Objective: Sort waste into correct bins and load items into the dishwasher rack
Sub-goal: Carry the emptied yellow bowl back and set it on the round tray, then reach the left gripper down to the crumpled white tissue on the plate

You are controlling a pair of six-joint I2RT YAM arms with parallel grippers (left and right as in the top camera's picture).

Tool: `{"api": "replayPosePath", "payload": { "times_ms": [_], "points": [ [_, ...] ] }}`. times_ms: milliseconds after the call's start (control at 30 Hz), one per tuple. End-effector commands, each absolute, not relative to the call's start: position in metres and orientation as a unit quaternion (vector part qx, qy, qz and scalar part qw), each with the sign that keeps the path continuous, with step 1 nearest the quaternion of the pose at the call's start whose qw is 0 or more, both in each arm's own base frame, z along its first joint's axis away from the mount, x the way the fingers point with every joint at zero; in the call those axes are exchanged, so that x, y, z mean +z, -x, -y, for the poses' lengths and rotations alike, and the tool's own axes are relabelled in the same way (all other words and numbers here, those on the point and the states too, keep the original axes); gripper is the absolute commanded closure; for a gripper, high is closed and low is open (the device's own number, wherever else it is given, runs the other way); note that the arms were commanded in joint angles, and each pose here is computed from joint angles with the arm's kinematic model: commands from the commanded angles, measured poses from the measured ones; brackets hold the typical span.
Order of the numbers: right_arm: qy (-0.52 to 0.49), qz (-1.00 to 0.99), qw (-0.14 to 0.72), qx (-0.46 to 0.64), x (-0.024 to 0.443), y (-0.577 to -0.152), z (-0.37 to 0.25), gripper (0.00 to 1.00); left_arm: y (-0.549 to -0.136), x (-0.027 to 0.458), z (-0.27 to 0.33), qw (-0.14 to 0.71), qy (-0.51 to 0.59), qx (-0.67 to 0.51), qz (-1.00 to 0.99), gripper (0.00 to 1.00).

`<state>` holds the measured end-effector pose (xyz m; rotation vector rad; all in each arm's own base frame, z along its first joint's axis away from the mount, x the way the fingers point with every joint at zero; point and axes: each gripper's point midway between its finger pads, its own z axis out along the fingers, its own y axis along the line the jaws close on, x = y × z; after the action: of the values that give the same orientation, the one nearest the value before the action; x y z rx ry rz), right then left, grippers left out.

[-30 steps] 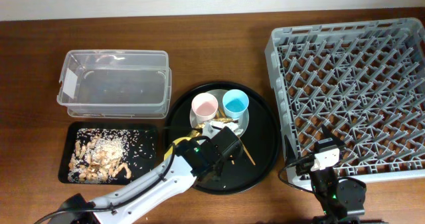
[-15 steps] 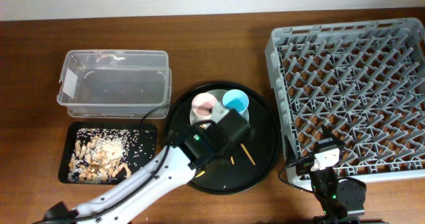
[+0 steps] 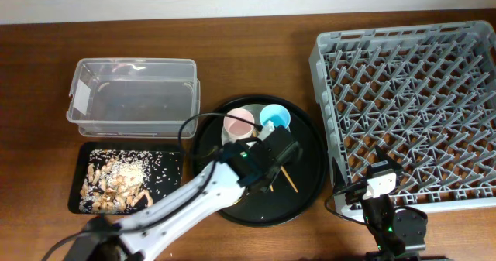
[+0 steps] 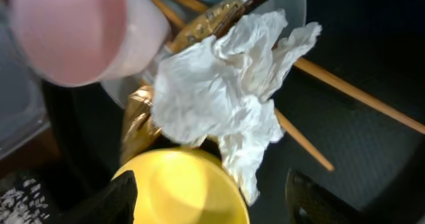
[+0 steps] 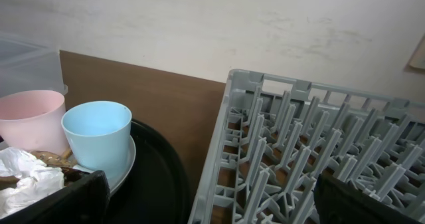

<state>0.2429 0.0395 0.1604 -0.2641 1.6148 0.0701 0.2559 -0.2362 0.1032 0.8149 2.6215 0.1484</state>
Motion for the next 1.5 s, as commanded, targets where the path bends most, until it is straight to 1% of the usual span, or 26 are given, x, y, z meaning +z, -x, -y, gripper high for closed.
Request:
{"api": "replayPosePath", "payload": {
  "times_ms": [0,33,100,200,333,433,700,733,767,800,833,867,900,967,1000,1100,1267,1467],
  "points": [
    [0.113,-0.723,0.681,0.035,0.158,-0.243,-0.04,0.01,-0.263,0.08,0.228,0.175,-0.293,0.073,-0.937,0.31],
    [0.113,-0.723,0.681,0.035,0.158,-0.243,-0.04,0.01,-0.265,0.075,0.227,0.169,-0.294,0.076,-0.937,0.36],
    [0.113,-0.723,0.681,0.035,0.158,-0.243,-0.04,0.01,-0.266,0.07,0.23,0.163,-0.299,0.068,-0.938,0.37],
    [0.113,-0.723,0.681,0.035,0.158,-0.243,-0.04,0.01,-0.268,0.066,0.236,0.161,-0.305,0.05,-0.938,0.37],
    [0.113,-0.723,0.681,0.035,0.158,-0.243,-0.04,0.01,-0.262,0.056,0.246,0.142,-0.343,0.028,-0.928,0.33],
    [0.113,-0.723,0.681,0.035,0.158,-0.243,-0.04,0.01,-0.259,0.051,0.249,0.132,-0.35,0.02,-0.927,0.32],
    [0.113,-0.723,0.681,0.035,0.158,-0.243,-0.04,0.01,-0.257,0.04,0.247,0.13,-0.35,0.021,-0.928,0.33],
    [0.113,-0.723,0.681,0.035,0.158,-0.243,-0.04,0.01,-0.257,0.036,0.247,0.13,-0.35,0.021,-0.928,0.35],
    [0.113,-0.723,0.681,0.035,0.158,-0.243,-0.04,0.01,-0.257,0.036,0.247,0.13,-0.35,0.021,-0.928,0.39],
    [0.113,-0.723,0.681,0.035,0.158,-0.243,-0.04,0.01,-0.257,0.036,0.247,0.131,-0.35,0.021,-0.927,0.46],
    [0.113,-0.723,0.681,0.035,0.158,-0.243,-0.04,0.01,-0.258,0.036,0.248,0.132,-0.35,0.02,-0.927,0.55],
    [0.113,-0.723,0.681,0.035,0.158,-0.243,-0.04,0.01,-0.259,0.038,0.249,0.134,-0.349,0.019,-0.927,0.8],
    [0.113,-0.723,0.681,0.035,0.158,-0.243,-0.04,0.01,-0.259,0.038,0.249,0.134,-0.349,0.019,-0.927,0.91],
    [0.113,-0.723,0.681,0.035,0.158,-0.243,-0.04,0.01,-0.26,0.04,0.25,0.136,-0.349,0.018,-0.927,0.96],
    [0.113,-0.723,0.681,0.035,0.158,-0.243,-0.04,0.01,-0.26,0.041,0.251,0.137,-0.349,0.018,-0.927,0.99],
    [0.113,-0.723,0.681,0.035,0.158,-0.243,-0.04,0.01,-0.265,0.057,0.256,0.147,-0.348,0.012,-0.926,1.0],
    [0.113,-0.723,0.681,0.035,0.158,-0.243,-0.04,0.01,-0.277,0.123,0.269,0.204,-0.339,-0.018,-0.918,1.0],
    [0.113,-0.723,0.681,0.035,0.158,-0.243,-0.04,0.01,-0.283,0.175,0.262,0.265,-0.322,-0.024,-0.909,1.0]
  ]
}}
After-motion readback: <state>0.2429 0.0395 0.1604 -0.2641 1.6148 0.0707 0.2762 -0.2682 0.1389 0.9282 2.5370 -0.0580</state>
